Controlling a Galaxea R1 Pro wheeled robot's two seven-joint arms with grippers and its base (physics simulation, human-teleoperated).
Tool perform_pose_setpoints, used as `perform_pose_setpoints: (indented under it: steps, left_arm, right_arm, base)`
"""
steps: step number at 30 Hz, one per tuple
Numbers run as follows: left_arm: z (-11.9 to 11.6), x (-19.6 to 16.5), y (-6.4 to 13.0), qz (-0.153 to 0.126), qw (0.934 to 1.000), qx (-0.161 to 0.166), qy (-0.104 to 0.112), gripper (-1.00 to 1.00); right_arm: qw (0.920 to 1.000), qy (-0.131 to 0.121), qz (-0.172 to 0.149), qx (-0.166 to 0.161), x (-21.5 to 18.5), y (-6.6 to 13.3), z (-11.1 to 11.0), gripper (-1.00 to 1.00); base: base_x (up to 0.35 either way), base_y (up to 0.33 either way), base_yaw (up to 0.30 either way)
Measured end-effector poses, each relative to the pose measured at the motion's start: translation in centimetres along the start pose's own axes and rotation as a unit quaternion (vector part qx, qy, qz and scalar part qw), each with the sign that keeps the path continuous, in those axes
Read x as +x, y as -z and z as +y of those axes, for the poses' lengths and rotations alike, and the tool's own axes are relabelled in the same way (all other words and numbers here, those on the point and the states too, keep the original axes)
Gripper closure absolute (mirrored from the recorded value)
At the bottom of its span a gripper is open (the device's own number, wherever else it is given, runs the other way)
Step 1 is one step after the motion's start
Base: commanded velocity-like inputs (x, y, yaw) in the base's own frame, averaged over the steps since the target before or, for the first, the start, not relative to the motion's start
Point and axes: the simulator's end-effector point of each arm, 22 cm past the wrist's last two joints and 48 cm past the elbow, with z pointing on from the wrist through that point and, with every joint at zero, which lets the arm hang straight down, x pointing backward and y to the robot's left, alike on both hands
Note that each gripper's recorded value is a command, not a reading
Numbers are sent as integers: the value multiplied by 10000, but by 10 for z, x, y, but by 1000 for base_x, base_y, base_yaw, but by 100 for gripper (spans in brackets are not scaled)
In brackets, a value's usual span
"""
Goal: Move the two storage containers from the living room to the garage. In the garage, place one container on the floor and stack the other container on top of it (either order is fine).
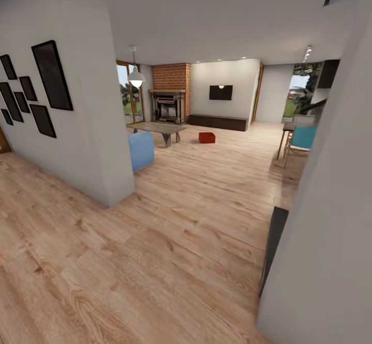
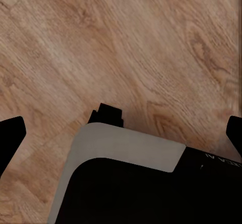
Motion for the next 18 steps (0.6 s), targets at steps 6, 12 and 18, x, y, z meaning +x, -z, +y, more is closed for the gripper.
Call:
perform_pose_setpoints:
  steps: [6, 12, 18]
  left_arm:
    - [-1, 0, 0, -1, 10000, 6, 0, -100]
    - [-2, 1, 0, 3, 10000, 13, 0, -100]
    - [-2, 1, 0, 0, 10000, 16, 1, -100]
  right_arm:
    - [10000, 8, -3, -2, 0, 0, 0, -100]
    - [10000, 84, 17, -24, 1, 0, 1, -100]
    - [10000, 93, 13, -17, 1, 0, 1, -100]
  base:
    - [322, 0, 0]
    - [322, 0, 0]
    - [322, 0, 163]
